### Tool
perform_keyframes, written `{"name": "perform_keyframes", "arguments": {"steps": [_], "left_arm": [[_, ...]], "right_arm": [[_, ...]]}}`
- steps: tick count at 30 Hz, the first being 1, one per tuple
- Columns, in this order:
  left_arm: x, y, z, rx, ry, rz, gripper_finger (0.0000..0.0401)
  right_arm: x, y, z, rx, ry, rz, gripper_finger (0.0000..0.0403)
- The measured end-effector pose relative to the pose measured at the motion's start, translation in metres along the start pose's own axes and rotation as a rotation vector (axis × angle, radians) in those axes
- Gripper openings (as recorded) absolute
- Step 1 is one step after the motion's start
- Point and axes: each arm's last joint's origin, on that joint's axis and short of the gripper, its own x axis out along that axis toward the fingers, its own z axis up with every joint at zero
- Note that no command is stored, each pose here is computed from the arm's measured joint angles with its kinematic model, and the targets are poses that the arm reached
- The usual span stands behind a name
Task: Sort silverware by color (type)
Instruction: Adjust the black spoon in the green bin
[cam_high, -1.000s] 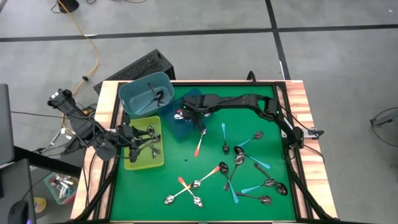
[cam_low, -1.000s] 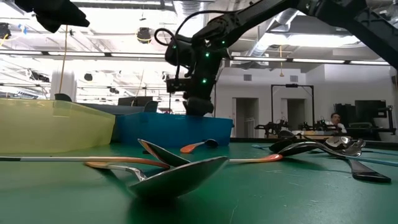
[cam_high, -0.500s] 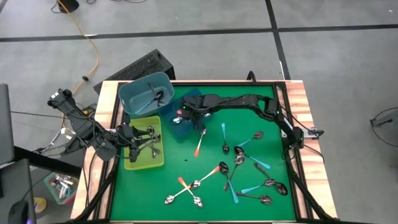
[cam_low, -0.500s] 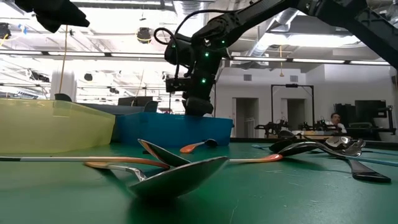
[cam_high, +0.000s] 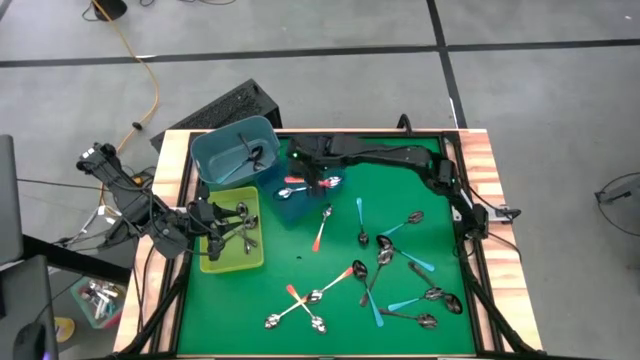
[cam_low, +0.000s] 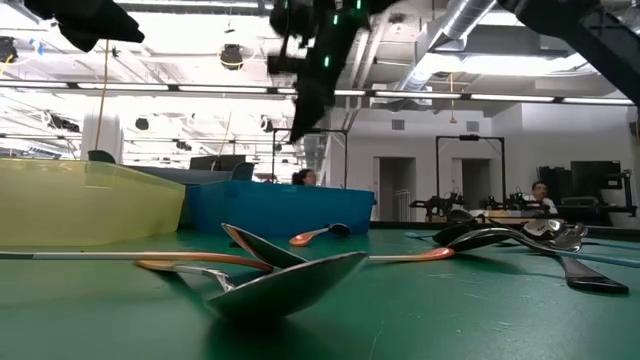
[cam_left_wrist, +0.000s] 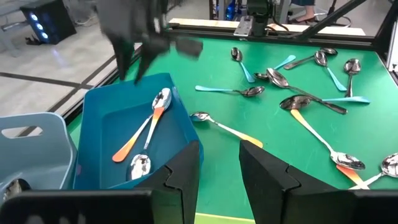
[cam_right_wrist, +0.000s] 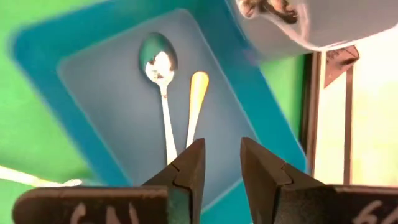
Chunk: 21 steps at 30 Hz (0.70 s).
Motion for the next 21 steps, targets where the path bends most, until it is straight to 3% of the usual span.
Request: {"name": "perform_keyframes", "arguments": {"steps": [6,12,16,21], "left_arm": [[-0.003,0.003,0.003,-0.020,-0.024,-0.020,0.0101],[-0.013,0.014,0.010,-0.065,-0.082,-0.066,0.0101],[-0.019,0.022,0.011,-0.085,-0.110,-0.069,0.0101],[-0.023,0.028,0.012,-0.061,-0.123,-0.084,0.0101]], "right_arm": [[-0.058,0.000,0.007,0.033,0.035,0.032,0.0112],[-0.114,0.006,-0.021,0.115,0.130,0.047,0.0112],[-0.132,0.002,-0.036,0.208,0.185,0.045,0.0112],[-0.136,0.003,-0.049,0.214,0.223,0.059,0.0112]]}}
